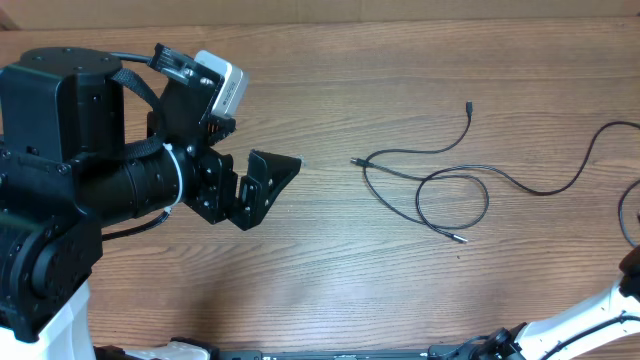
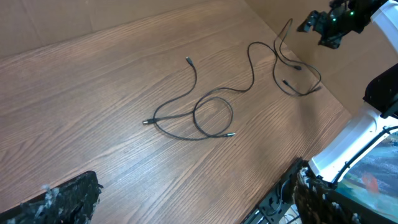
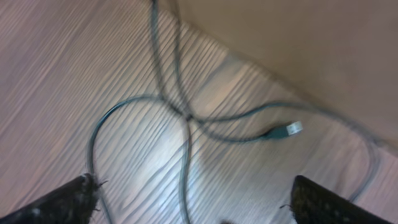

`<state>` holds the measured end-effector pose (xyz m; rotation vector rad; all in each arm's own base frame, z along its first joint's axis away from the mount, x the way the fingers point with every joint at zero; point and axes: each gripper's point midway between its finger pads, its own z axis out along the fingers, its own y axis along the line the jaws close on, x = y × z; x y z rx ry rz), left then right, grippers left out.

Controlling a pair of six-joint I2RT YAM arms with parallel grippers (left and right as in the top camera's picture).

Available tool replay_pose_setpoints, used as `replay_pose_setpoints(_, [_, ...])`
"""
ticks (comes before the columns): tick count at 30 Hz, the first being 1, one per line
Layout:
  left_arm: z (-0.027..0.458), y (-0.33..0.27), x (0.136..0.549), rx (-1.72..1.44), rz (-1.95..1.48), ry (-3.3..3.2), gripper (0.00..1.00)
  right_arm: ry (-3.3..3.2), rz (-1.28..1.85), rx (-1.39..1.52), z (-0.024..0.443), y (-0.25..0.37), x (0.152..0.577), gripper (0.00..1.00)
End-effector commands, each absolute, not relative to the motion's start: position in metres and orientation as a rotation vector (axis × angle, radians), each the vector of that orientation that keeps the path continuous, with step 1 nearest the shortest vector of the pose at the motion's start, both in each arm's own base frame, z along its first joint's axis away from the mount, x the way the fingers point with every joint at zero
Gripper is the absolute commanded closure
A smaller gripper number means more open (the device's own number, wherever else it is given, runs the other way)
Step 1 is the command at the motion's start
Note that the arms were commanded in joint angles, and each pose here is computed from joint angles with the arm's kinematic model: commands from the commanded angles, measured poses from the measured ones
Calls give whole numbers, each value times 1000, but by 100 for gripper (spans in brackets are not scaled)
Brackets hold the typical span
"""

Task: Untangle cables
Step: 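Bring the right gripper back to the cables and grasp a strand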

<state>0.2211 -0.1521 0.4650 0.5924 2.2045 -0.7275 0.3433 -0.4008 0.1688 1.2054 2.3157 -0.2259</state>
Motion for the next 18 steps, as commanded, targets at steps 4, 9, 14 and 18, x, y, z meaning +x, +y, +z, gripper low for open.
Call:
replay_pose_setpoints(4, [465,-152,222,590,-740,2206,0,2409,41,854,189,-327,392,0])
replay_pose_setpoints(9, [465,-152,222,588,-740,2207,0,2523,192,887,173,-257,411,0])
replay_pose_setpoints(14, [465,-152,222,585,-741,2208,0,2625,355,1160,146,-181,409,0])
replay_pose_setpoints(18, [465,-152,222,584,-741,2208,0,2688,401,1394,119,-130,399,0])
